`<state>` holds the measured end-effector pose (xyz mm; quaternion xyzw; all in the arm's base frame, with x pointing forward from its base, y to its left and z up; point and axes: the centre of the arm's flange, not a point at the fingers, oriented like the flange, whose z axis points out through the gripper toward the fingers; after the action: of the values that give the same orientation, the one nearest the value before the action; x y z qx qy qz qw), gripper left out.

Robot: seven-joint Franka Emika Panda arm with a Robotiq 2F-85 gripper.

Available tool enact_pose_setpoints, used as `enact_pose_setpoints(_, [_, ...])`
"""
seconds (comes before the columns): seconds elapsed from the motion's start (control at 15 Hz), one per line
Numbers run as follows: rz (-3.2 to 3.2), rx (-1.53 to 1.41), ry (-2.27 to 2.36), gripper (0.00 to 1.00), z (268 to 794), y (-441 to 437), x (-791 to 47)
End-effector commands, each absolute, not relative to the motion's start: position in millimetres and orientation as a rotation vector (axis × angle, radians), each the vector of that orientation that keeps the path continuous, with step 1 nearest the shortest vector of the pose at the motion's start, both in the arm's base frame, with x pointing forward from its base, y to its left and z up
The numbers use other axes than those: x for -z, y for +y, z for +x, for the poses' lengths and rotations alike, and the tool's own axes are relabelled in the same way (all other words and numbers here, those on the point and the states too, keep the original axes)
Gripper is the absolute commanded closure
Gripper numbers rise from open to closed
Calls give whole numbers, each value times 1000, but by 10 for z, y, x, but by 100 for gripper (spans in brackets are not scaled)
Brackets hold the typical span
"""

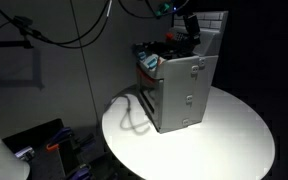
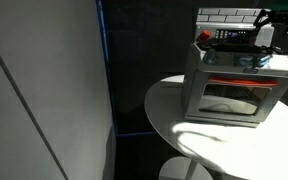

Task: Push the top right button on the toy stove

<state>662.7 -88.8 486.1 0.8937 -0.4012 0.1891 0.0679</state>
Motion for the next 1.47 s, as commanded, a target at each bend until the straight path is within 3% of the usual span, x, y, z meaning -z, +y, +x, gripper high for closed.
enact_pose_setpoints(0.0, [2668,-587,-1248,0,6718,-911,-4892])
enact_pose_setpoints(1.4, [2656,-578,-1263,0,6744,-914,-4940])
